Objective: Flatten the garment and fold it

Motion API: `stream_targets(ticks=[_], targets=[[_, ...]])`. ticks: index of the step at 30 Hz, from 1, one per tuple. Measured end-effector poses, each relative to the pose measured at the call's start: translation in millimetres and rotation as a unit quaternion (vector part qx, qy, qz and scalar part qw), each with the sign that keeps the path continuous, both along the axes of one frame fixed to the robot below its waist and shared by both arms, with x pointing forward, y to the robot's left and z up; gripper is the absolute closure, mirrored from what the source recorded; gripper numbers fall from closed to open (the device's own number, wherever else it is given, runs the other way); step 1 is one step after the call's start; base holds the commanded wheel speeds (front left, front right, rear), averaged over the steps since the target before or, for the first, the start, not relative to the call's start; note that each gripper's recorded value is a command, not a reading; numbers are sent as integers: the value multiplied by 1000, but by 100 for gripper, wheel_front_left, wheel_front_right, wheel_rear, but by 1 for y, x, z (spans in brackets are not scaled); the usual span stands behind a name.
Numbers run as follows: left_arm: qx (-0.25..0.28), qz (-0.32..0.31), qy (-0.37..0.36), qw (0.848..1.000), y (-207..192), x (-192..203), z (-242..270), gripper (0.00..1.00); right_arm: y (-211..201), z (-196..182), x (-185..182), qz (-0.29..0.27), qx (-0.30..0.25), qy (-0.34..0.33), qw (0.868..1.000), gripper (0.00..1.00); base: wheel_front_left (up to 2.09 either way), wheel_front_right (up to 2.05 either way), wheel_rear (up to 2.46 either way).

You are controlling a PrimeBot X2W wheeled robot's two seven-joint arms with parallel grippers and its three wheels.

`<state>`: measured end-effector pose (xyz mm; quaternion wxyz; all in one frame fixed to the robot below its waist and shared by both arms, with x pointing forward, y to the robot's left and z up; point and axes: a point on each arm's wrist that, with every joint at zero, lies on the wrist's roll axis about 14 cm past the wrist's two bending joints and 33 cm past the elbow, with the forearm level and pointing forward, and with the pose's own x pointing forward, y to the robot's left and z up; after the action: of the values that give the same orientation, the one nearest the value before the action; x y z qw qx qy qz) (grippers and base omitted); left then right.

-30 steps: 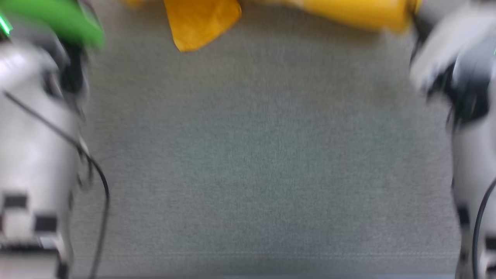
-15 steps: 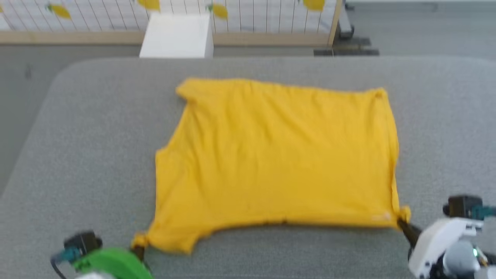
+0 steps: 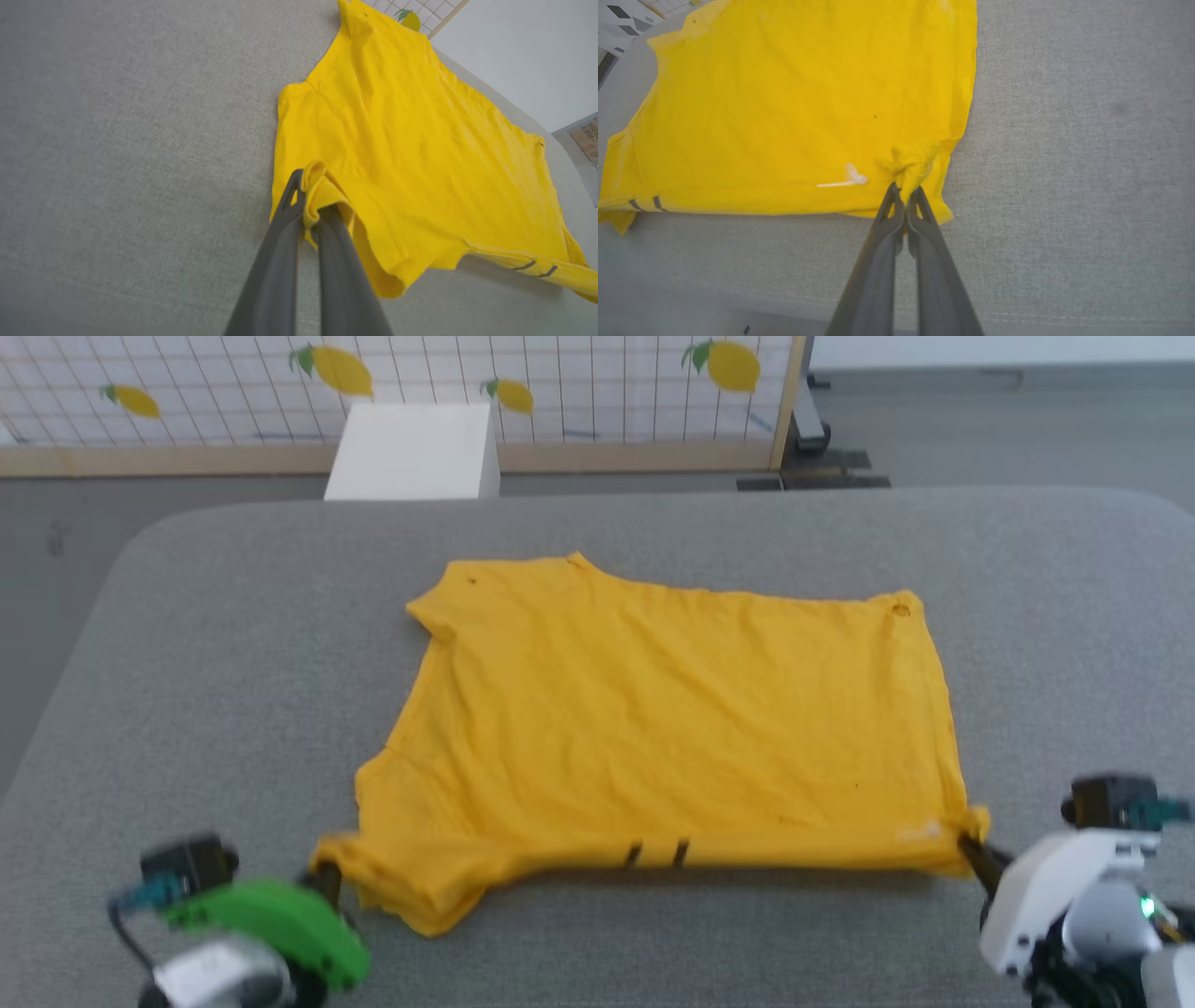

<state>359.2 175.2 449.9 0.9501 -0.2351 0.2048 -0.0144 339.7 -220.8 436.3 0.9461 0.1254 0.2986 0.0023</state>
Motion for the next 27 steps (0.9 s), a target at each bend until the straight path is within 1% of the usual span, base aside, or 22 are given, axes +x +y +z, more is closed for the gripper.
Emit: stream_targets(ticks=[5,12,17,21,24,27], targets=[[23,-48,-44,998,-15,58,37,100,1,16,39,11,-15,2,1000,100,0,0,0],[64,-94,-35,993,-26,118,35,100,-2,11,88,13,-38,41,998,100,0,0,0],[84,-113,-33,989,-31,160,26,100,-5,-10,110,15,-58,96,994,100,0,0,0],[100,-119,-30,987,-32,190,10,100,-9,-36,119,14,-70,150,986,100,0,0,0],[102,-121,-7,987,-34,201,-15,100,-8,-59,118,18,-73,193,978,100,0,0,0],[105,-126,29,986,-35,203,-47,100,-8,-70,122,21,-79,212,974,100,0,0,0]])
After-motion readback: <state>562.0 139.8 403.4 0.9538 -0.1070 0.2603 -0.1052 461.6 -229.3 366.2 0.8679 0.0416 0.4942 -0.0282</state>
